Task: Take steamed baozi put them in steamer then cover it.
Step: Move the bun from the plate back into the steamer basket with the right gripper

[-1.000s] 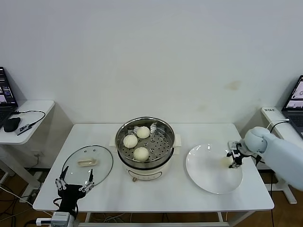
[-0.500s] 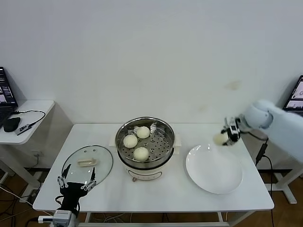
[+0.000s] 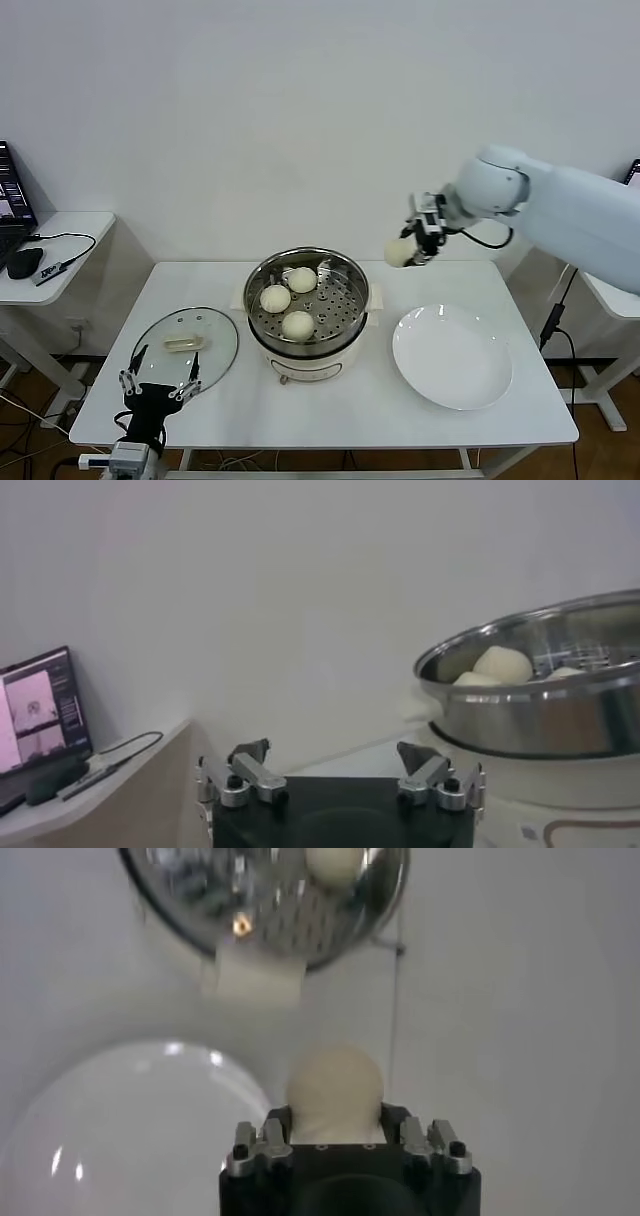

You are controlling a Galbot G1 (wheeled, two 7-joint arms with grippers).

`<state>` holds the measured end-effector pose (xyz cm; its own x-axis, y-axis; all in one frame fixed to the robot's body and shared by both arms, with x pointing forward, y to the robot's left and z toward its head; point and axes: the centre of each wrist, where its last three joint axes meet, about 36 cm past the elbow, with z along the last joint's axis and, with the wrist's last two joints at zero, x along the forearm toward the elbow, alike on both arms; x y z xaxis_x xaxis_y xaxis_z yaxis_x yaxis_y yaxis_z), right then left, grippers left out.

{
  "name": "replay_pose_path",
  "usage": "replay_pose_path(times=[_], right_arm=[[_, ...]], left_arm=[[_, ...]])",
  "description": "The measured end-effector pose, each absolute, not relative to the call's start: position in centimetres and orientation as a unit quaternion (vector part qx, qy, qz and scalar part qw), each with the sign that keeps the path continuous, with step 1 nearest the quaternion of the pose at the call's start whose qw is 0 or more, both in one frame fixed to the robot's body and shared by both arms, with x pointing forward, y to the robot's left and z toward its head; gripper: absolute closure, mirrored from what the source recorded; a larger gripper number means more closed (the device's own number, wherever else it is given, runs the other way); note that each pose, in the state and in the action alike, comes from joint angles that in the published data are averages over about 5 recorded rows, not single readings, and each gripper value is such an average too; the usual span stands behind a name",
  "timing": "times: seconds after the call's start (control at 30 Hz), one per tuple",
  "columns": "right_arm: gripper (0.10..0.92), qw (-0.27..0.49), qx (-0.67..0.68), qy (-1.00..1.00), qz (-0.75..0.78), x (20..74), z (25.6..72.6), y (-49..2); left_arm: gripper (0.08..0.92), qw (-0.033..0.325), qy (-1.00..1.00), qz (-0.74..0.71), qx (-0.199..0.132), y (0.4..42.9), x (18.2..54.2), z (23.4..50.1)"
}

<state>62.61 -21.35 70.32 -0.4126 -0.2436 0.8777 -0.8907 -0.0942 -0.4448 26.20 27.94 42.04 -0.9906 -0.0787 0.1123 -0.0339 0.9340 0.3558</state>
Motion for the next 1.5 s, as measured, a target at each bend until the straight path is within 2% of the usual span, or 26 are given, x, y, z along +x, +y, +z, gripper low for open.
replay_pose_path(times=[0.2, 0.53, 0.9, 1.17, 1.23, 1.5], right_arm=[[0.454, 0.283, 0.480, -0.617, 0.555, 62.6, 69.2, -16.4], [0.454, 0.311, 0.482, -0.618, 0.538, 63.1, 63.7, -10.6], [0.454, 0.336, 0.472, -0.618, 0.531, 63.8, 58.9, -8.3], [0.454, 0.342, 0.466, -0.619, 0.531, 64.0, 57.0, -7.5], [0.433, 0.341, 0.465, -0.620, 0.532, 64.0, 57.0, -7.5], [0.227, 0.340, 0.457, -0.625, 0.533, 64.2, 57.2, -7.9]], left_arm=[[0.177, 0.064, -0.981, -0.180, 0.034, 28.3, 26.2, 41.9], [0.177, 0.070, -0.980, -0.182, 0.040, 28.9, 26.1, 41.5], [0.177, 0.072, -0.980, -0.182, 0.042, 29.1, 26.2, 41.2], [0.177, 0.073, -0.980, -0.182, 0.042, 29.0, 26.3, 41.1], [0.177, 0.073, -0.980, -0.182, 0.043, 29.1, 26.2, 41.1], [0.177, 0.073, -0.980, -0.182, 0.044, 29.1, 26.3, 41.1]])
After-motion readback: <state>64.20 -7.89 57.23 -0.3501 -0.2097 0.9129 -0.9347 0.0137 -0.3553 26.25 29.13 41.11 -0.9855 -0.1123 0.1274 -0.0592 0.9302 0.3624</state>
